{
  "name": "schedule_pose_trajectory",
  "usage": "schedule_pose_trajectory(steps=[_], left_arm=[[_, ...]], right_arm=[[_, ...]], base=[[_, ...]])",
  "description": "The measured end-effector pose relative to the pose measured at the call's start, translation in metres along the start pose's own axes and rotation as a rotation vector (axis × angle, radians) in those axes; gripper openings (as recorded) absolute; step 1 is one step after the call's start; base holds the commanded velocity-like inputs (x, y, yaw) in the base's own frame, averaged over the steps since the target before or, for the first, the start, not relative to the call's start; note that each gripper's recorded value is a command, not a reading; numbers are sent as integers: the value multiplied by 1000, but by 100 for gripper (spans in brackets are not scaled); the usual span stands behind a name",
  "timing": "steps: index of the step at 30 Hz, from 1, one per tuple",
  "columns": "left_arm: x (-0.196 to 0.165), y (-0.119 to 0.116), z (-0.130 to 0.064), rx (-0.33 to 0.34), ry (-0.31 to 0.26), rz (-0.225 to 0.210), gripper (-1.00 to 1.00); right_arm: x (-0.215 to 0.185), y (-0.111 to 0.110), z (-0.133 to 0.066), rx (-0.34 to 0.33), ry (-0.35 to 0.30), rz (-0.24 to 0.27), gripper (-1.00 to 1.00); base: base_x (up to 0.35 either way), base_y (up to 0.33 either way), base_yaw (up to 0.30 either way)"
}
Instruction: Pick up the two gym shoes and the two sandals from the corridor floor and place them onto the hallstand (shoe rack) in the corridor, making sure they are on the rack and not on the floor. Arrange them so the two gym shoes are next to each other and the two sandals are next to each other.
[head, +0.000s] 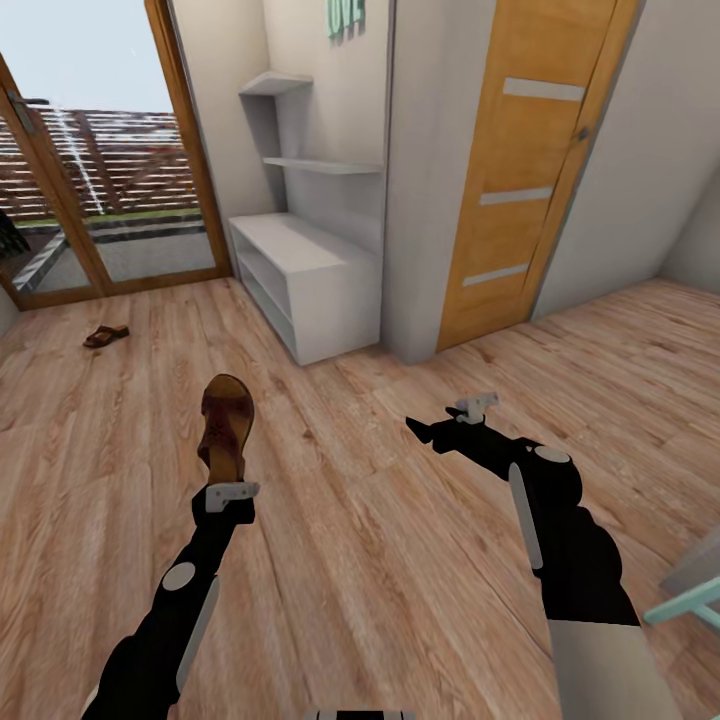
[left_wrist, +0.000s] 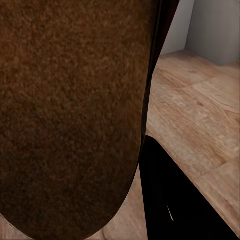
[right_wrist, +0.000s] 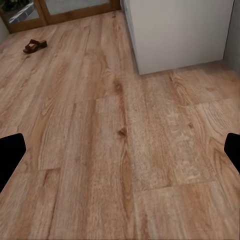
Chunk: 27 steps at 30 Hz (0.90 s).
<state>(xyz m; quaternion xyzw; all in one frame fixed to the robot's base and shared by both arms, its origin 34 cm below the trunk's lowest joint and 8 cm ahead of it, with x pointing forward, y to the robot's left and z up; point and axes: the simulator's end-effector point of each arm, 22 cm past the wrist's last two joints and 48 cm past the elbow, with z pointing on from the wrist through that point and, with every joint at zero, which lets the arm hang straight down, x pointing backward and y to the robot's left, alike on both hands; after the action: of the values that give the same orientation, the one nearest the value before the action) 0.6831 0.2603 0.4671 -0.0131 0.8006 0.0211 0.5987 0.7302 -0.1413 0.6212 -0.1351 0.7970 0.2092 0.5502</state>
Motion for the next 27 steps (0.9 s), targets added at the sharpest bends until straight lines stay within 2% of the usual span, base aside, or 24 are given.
schedule_pose_trajectory(steps=[15,27], left_arm=[[0,-1,0,3,0,0,-100],[0,-1,0,3,0,0,-100]], right_arm=[[0,-1,0,1,-1,1,100],[0,-1,0,1,0,1,100]], base=[[116,-66,0],[49,-14,0]])
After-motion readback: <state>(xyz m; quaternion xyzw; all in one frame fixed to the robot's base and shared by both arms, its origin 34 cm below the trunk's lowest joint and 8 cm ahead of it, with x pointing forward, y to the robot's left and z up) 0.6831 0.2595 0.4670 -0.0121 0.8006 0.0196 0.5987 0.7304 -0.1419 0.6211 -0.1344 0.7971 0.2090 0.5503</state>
